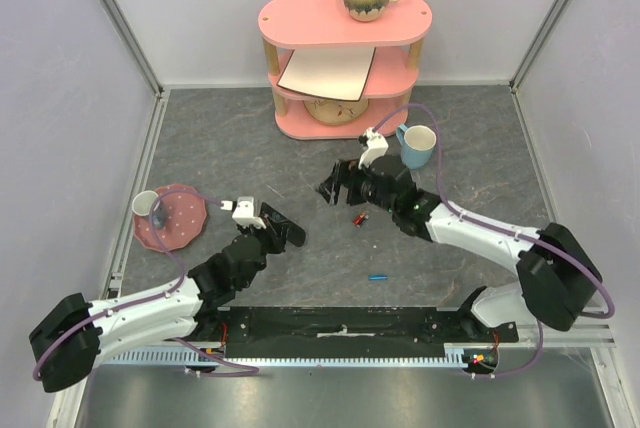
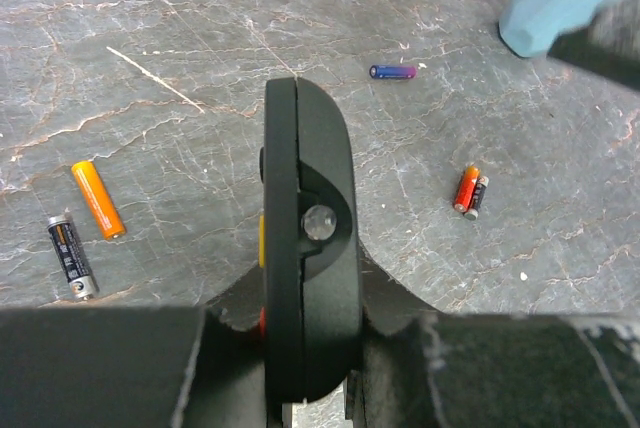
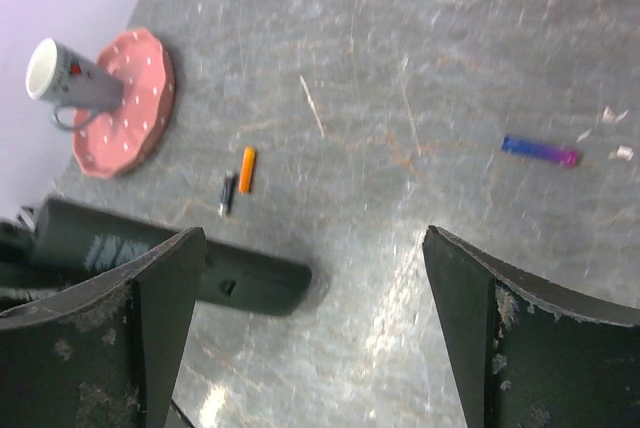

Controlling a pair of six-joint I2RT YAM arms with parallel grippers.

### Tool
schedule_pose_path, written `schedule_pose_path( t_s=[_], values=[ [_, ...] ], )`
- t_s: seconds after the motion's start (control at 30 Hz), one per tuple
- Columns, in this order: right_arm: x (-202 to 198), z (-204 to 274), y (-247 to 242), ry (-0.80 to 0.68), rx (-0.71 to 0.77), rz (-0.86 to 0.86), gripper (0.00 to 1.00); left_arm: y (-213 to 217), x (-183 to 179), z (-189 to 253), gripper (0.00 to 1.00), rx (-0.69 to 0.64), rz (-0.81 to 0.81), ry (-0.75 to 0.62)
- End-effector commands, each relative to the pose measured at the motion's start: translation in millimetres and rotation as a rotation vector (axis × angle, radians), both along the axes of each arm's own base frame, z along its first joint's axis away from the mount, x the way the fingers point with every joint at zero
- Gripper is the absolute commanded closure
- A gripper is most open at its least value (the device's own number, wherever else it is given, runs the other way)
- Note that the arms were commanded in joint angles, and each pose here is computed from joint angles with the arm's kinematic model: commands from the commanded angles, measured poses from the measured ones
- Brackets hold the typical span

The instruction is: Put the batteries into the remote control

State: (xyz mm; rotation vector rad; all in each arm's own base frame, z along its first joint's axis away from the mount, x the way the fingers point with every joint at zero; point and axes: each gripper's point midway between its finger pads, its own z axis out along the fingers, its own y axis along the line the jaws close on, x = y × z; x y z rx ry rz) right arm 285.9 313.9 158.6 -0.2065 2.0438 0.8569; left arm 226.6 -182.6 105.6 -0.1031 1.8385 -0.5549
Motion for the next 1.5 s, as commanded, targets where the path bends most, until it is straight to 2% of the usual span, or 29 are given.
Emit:
schedule_pose_path(
  t_s=[0.0,0.1,0.2,0.43,0.63,0.97,1.47],
  values=[
    [7.5,2.0,8.5,0.085,0.068,0.113,0.02,3.0,7.2,16.2,0.98,-0.033,0.038,-0.052],
    [5.9,10.4,7.7,0.018,0.103,0.107,0.02,3.1,6.4,14.5,0.98,-0.037,0.037,-0.050],
    [0.5,2.1,10.4,0.024,0.053,0.119,0.06,6.6,5.5,8.3,0.98,-0.023,0.042,-0.048],
    [-29.6,-16.7,43.8,0.033,0.127,0.206,0.10,8.4,12.5,13.4,0.98,0.100,0.065,-0.021],
    [-41.1,-33.0,63.8,0.124,0.214,0.221,0.14,12.9,11.4,14.8,0.98,0.055,0.078,-0.056],
    [-50.1,-49.0,69.6,0.243,0.374,0.189,0.15,19.7,14.4,4.3,0.98,0.157,0.108,-0.027],
    [-50.4,-80.8,84.1,0.313,0.354,0.179,0.19,18.4,12.0,-8.4,0.98,0.182,0.108,0.005]
  ],
)
